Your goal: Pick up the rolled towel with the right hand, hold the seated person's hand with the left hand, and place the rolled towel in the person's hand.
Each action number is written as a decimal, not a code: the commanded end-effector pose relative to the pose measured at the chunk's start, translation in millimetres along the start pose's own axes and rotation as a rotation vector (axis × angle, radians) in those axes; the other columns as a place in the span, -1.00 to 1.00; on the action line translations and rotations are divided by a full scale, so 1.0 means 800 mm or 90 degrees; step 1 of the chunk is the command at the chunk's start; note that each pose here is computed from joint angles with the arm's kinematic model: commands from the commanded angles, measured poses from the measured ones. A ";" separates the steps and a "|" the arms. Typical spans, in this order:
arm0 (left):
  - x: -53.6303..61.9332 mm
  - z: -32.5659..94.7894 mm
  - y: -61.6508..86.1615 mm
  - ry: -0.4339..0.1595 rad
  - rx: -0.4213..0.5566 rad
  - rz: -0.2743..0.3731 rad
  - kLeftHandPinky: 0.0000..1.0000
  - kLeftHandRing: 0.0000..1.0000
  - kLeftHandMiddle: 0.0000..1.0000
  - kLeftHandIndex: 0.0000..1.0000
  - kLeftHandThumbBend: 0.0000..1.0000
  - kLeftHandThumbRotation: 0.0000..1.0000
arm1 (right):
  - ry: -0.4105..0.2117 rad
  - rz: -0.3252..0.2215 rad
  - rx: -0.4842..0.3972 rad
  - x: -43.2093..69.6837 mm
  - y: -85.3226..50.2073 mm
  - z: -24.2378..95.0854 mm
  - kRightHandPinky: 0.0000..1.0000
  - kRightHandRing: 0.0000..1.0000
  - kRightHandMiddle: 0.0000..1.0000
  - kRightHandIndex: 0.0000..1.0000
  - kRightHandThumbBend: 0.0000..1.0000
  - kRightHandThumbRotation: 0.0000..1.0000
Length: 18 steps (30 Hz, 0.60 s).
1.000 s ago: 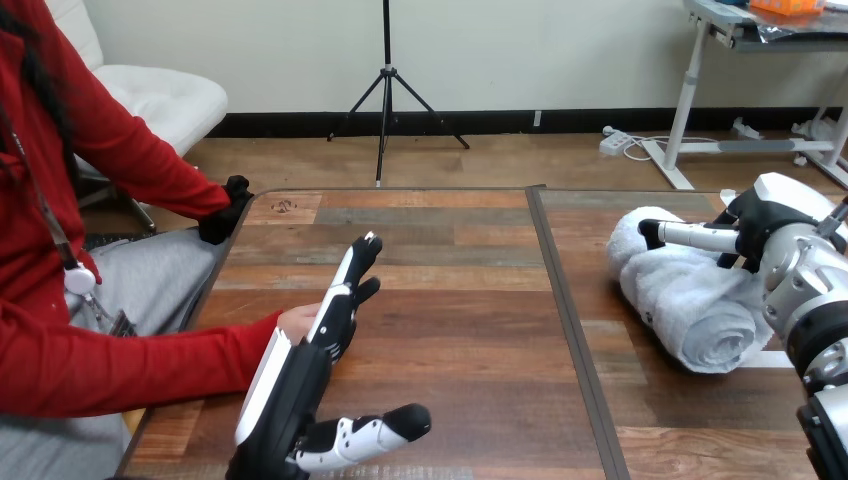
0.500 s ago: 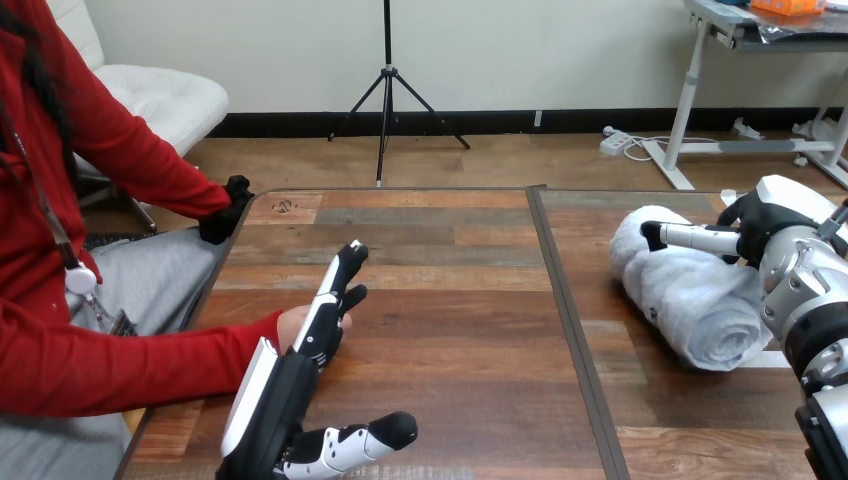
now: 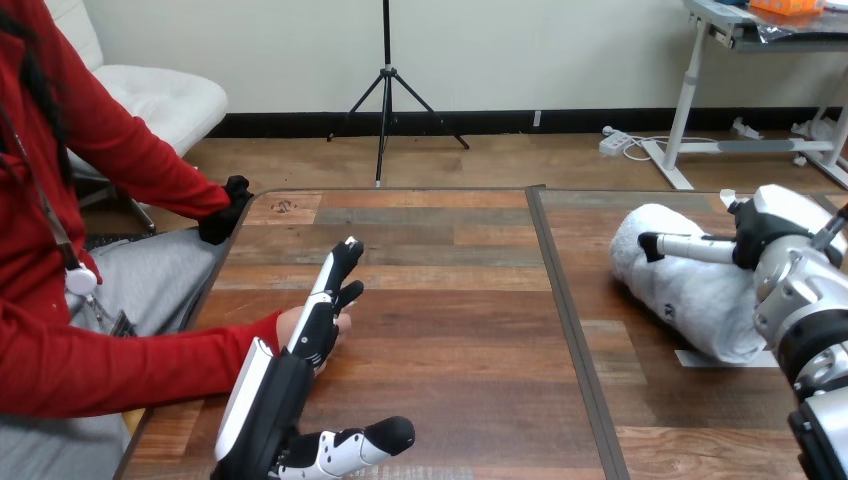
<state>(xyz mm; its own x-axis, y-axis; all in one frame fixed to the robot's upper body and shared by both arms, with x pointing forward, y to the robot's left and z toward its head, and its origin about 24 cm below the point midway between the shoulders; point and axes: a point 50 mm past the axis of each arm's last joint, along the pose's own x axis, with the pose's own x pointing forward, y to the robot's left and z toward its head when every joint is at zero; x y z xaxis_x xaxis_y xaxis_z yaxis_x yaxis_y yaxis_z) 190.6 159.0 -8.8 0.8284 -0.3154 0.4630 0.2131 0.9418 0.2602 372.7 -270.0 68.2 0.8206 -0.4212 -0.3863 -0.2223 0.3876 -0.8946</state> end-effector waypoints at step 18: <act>0.000 0.019 0.016 -0.065 0.012 0.011 0.90 1.00 1.00 1.00 1.00 0.31 | -0.024 0.036 -0.020 -0.004 0.042 0.004 0.65 0.81 0.88 0.95 1.00 0.58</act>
<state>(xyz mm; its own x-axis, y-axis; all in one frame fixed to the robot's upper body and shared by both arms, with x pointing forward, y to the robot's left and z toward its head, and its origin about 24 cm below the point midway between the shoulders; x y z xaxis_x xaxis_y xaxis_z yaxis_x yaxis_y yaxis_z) 180.0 168.2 -8.0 0.8326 -0.2929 0.4702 0.1943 0.9493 0.2472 361.8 -268.8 46.3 0.8031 -0.4149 -0.4276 -0.2661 0.3923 -0.8805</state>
